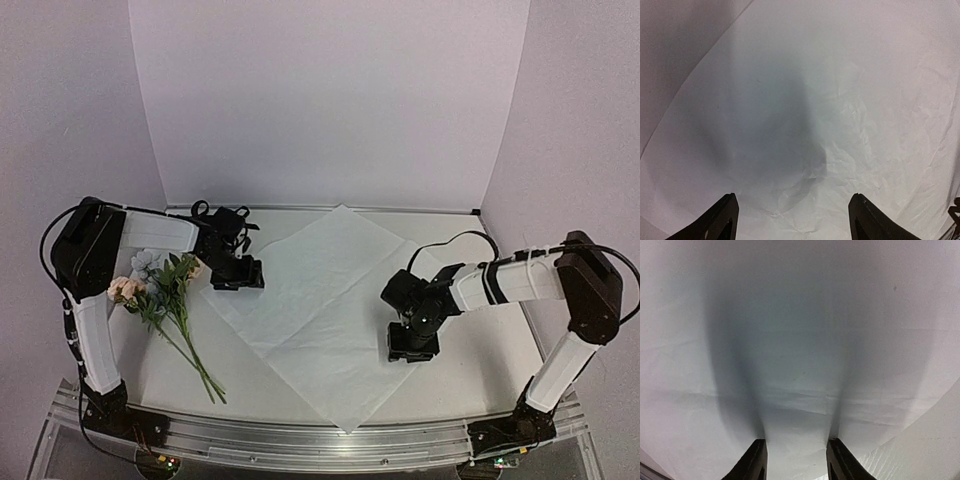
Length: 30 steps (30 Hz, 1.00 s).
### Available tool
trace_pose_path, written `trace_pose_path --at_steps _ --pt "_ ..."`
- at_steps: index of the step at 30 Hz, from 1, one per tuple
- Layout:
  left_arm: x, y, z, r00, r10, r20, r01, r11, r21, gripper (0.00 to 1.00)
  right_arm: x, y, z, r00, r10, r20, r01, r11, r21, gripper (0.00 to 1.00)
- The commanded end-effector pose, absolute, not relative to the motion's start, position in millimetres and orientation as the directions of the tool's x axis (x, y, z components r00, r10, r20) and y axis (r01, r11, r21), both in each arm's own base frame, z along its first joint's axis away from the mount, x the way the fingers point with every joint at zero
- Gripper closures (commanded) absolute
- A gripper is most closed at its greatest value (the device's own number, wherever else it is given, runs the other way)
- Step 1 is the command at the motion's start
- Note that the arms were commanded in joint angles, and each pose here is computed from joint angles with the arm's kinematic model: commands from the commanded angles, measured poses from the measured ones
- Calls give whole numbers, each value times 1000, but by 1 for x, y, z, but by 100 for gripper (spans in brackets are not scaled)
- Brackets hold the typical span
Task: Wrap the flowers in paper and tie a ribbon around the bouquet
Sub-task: Adjust the flattened wrapping paper at the center of the board.
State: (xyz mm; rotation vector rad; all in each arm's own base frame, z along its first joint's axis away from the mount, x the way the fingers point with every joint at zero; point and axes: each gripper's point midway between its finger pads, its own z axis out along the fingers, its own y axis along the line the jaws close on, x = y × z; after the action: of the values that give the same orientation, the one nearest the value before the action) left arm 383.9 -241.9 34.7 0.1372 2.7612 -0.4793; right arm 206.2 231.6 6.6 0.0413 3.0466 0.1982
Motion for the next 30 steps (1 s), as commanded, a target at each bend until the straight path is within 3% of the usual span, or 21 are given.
trace_pose_path --at_steps 1,4,7,14,18,24,30 --pt "387 -238 122 -869 -56 -491 136 928 -346 18 215 247 48 -993 29 -112 7 981 191 48" --pt "365 -221 144 -846 -159 -510 36 935 -352 14 218 261 69 -993 10 -114 -19 968 249 36" --pt "333 -192 151 -812 -310 -495 -136 924 -357 13 219 267 84 -993 -1 -118 -34 961 274 30" --pt "238 -122 112 -682 -593 -427 -502 805 -316 9 214 264 97 -991 -18 -133 -56 954 293 25" --pt "206 -92 90 -602 -690 -401 -627 720 -298 8 211 261 98 -991 -19 -132 -58 953 297 23" --pt "215 -90 75 -574 -693 -437 -635 713 -297 1 208 259 99 -992 -23 -122 -58 955 292 23" --pt "253 -99 50 -605 -668 -433 -618 737 -272 2 208 261 102 -993 -28 -117 -61 953 295 23"
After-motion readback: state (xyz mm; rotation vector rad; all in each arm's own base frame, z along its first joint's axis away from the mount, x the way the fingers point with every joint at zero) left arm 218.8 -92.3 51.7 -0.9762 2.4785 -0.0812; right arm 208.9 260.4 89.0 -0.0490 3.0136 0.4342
